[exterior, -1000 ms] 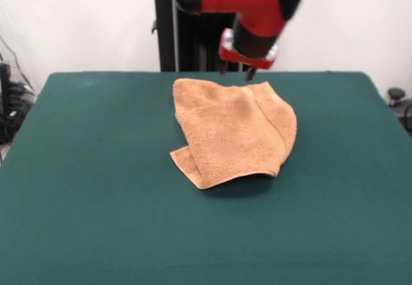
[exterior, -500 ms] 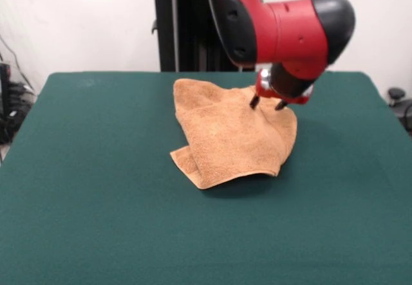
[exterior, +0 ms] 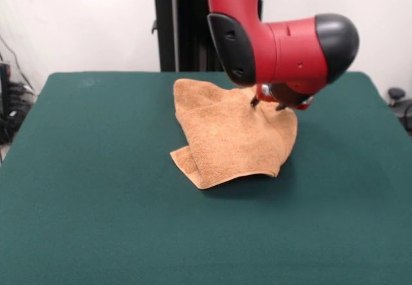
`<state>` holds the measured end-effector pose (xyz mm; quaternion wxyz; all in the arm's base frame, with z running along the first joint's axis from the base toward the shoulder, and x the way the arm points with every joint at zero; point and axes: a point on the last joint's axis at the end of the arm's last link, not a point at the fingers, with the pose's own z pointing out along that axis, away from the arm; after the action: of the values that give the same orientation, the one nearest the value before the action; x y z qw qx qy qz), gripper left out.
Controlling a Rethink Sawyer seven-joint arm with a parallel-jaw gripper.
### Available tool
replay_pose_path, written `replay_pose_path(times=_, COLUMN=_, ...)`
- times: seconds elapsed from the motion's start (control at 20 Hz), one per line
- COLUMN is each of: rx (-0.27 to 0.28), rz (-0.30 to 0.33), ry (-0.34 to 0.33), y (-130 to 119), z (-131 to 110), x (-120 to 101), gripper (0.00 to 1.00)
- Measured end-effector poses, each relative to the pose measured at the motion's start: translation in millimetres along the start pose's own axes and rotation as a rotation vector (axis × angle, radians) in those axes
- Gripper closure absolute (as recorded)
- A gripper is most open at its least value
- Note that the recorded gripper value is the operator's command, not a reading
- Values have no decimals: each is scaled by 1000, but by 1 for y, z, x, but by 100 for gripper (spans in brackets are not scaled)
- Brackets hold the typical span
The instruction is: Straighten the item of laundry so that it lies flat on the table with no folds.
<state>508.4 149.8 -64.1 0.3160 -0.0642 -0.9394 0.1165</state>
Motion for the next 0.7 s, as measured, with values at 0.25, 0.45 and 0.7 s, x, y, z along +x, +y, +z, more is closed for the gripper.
replay_pose_path(times=0.25, rx=-4, rz=0, ry=-13, y=7, z=-8, x=-4, gripper=0)
replay_pose_path(times=0.45, rx=-15, rz=4, ry=-24, y=14, z=-16, x=-8, gripper=0)
replay_pose_path(times=0.7, rx=-34, rz=8, ry=-48, y=26, z=-29, x=-15, gripper=0)
